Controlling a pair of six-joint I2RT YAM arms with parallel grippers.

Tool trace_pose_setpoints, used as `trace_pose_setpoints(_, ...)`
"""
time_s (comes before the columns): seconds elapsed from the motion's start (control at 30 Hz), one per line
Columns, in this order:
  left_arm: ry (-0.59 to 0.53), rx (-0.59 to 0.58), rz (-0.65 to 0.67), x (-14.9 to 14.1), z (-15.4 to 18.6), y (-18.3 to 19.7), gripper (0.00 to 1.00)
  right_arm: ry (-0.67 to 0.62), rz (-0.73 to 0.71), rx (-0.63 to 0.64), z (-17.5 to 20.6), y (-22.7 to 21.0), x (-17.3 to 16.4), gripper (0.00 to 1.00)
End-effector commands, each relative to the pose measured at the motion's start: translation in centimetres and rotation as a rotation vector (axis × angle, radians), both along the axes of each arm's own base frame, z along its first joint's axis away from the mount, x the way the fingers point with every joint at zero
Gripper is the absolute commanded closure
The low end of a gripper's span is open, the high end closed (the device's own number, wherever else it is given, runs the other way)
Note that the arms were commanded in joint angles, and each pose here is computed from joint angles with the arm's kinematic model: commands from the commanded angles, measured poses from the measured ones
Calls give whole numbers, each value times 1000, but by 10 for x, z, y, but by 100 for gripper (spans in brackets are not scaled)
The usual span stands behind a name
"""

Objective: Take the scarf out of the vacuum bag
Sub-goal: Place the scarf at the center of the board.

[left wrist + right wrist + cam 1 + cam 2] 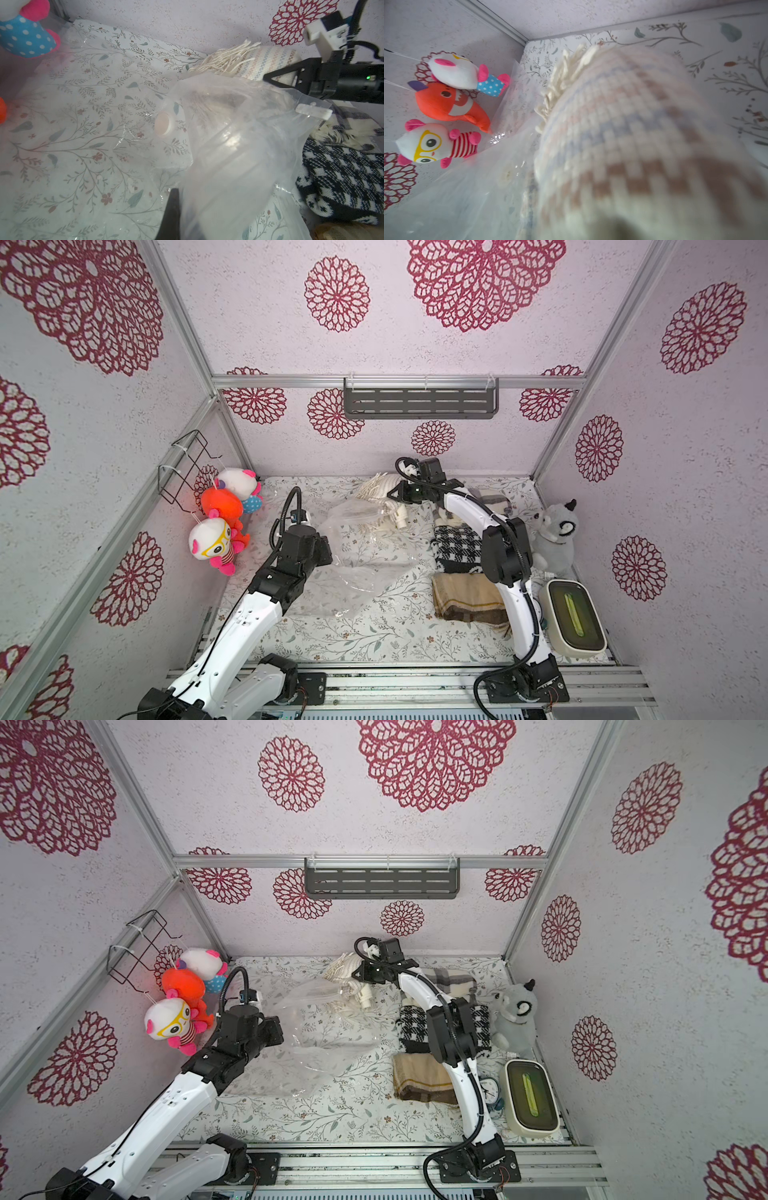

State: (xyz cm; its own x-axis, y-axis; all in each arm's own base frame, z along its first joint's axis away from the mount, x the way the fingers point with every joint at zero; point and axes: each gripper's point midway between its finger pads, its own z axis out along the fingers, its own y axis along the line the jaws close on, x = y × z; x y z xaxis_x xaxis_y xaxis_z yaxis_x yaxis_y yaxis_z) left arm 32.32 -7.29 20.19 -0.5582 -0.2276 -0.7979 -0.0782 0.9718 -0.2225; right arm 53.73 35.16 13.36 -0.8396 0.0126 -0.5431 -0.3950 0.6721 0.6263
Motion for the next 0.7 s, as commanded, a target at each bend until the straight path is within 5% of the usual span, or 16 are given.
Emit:
trace_pose_setpoints(0.0,-14,-17,-3,0,3,-2,100,46,-23,-61,-12,-33,2,100)
trace_pose_setpoints(0.2,-6,-4,-15,-1,2,-7,100,57,-96,-163,-18,-102,21,100)
trace_pose_setpoints(0.37,22,21,-13,-3,-4,-9,100,47,-87,-212,-18,-118,20,59)
trace_pose_setpoints(0.67,31,83,31,-9,-6,-1,100,-76,-231,-415,30,-144,26,43)
